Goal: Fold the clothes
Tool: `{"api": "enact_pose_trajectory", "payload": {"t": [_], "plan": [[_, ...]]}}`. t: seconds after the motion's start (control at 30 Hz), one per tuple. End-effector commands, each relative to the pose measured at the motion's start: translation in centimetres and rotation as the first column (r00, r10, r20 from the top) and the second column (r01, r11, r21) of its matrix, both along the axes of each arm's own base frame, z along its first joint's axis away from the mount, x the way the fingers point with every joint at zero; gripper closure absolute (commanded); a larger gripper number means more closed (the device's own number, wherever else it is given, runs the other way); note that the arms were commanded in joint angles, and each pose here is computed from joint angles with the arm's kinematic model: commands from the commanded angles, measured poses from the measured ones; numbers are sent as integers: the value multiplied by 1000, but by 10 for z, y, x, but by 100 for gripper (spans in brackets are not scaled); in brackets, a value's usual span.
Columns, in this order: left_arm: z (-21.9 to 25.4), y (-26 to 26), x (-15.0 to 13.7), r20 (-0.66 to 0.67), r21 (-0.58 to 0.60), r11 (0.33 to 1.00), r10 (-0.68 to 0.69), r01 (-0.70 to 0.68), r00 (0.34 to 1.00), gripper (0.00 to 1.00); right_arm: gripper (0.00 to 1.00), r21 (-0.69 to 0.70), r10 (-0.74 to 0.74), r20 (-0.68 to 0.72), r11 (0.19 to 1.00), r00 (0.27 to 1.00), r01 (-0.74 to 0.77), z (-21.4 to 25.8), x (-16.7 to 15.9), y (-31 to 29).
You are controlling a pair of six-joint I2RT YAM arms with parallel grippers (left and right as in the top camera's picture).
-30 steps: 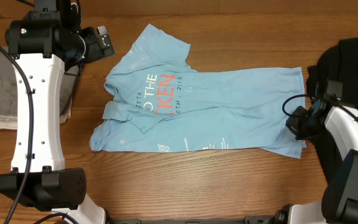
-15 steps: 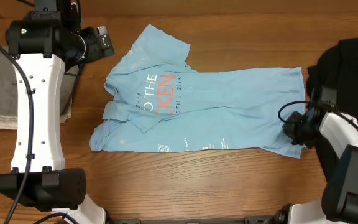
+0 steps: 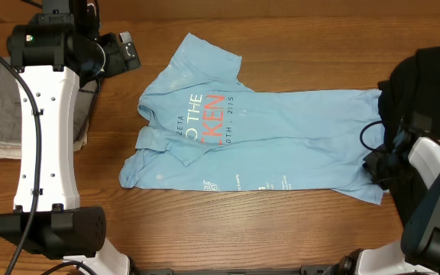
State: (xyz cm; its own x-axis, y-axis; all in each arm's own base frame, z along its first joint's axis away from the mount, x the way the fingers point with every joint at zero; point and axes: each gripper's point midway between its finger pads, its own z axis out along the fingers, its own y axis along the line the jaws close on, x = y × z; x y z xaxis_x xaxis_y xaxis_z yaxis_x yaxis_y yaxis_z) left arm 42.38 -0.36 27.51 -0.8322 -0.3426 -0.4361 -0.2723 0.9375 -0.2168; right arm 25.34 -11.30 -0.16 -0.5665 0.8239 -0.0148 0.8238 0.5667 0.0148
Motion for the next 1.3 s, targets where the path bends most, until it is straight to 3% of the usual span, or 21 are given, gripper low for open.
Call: {"api": "enact_pose_trajectory", "payload": {"t": [0.0,0.17,0.33,0.5,0.63,0.7,0.87,1.0,1.1,1.27], "plan": [[7,2,0,21,8,1000,-16,16,1000,0,58,13,-28,-43,999,999,29,-12,-5,-2],[7,2,0,21,8,1000,-16,15,1000,0,51,28,57,63,998,996,-59,25,38,2],[7,2,0,21,9,1000,-16,15,1000,0,47,64,328,234,934,915,-351,85,93,50],[7,2,0,21,9,1000,-16,15,1000,0,46,17,657,330,714,678,-700,113,117,146],[7,2,0,21,8,1000,-16,15,1000,0,47,-77,843,366,449,394,-890,115,114,240],[7,2,0,21,9,1000,-16,15,1000,0,47,-142,895,364,329,259,-934,116,109,283],[7,2,0,21,8,1000,-16,16,1000,0,47,-356,971,233,126,42,-926,109,97,355],[7,2,0,21,8,1000,-16,15,1000,0,47,-418,969,200,-47,-143,-907,93,82,409],[7,2,0,21,8,1000,-16,15,1000,0,47,-445,957,169,-138,-234,-885,75,74,437],[7,2,0,21,8,1000,-16,15,1000,0,47,-438,952,137,-191,-275,-879,47,65,456]]}}
